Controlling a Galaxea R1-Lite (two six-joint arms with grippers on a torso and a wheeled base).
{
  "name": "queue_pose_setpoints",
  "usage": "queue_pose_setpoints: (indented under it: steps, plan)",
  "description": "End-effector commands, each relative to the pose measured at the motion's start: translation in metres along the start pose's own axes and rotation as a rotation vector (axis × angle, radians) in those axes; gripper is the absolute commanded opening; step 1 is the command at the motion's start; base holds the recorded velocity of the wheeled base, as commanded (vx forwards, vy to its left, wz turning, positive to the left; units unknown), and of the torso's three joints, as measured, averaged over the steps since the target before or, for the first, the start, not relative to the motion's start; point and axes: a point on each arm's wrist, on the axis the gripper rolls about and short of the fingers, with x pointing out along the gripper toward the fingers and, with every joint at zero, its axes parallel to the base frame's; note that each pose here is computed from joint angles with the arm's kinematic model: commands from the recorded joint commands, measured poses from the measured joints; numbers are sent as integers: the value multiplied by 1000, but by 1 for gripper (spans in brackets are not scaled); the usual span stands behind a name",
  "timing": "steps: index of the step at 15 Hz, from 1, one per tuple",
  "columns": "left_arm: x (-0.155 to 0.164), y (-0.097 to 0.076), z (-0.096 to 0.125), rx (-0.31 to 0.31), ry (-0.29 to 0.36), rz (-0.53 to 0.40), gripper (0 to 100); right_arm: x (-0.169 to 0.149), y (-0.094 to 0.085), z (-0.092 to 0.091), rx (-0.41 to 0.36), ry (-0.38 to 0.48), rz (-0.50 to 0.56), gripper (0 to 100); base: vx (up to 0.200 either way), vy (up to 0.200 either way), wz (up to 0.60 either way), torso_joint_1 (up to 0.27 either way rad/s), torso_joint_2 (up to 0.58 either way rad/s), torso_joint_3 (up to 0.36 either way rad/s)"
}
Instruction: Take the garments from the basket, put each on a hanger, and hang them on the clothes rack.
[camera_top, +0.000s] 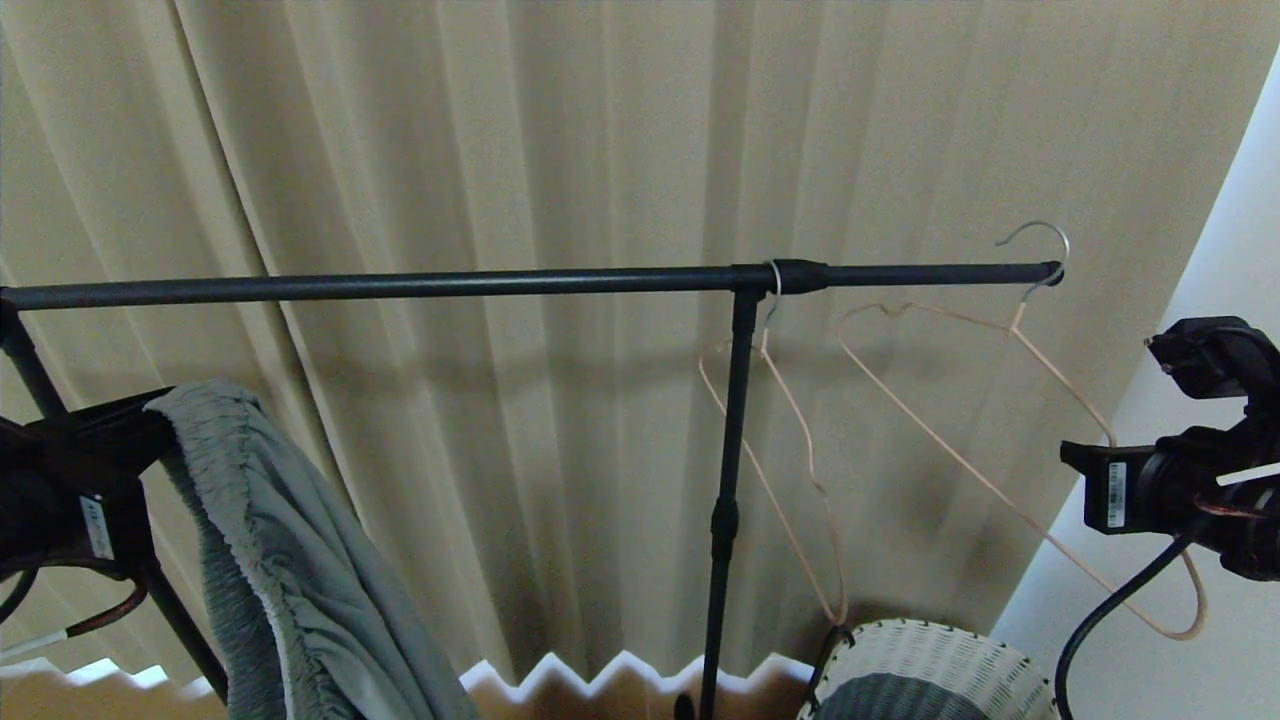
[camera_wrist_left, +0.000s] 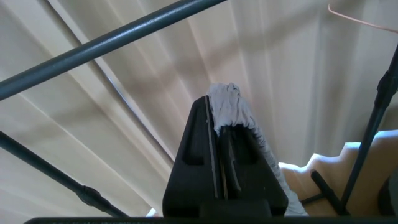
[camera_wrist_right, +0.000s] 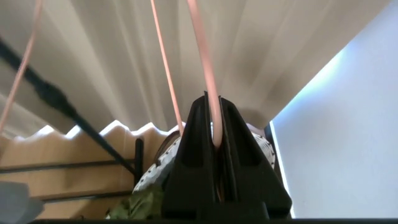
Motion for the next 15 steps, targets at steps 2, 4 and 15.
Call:
queue_pose_setpoints:
  steps: [2, 4, 15]
  plan:
    - [1, 0, 0, -1, 2, 1, 0, -14, -1, -1, 2, -34, 19, 0, -200, 0, 0, 7, 0, 2]
    - [0, 0, 0, 0, 1, 1, 0, -14, -1, -1, 2, -32, 19, 0, -200, 0, 0, 0, 5, 5]
    - [1, 0, 0, -1, 2, 1, 0, -18, -2, 0, 13, -57, 24, 0, -109, 0, 0, -1, 1, 3]
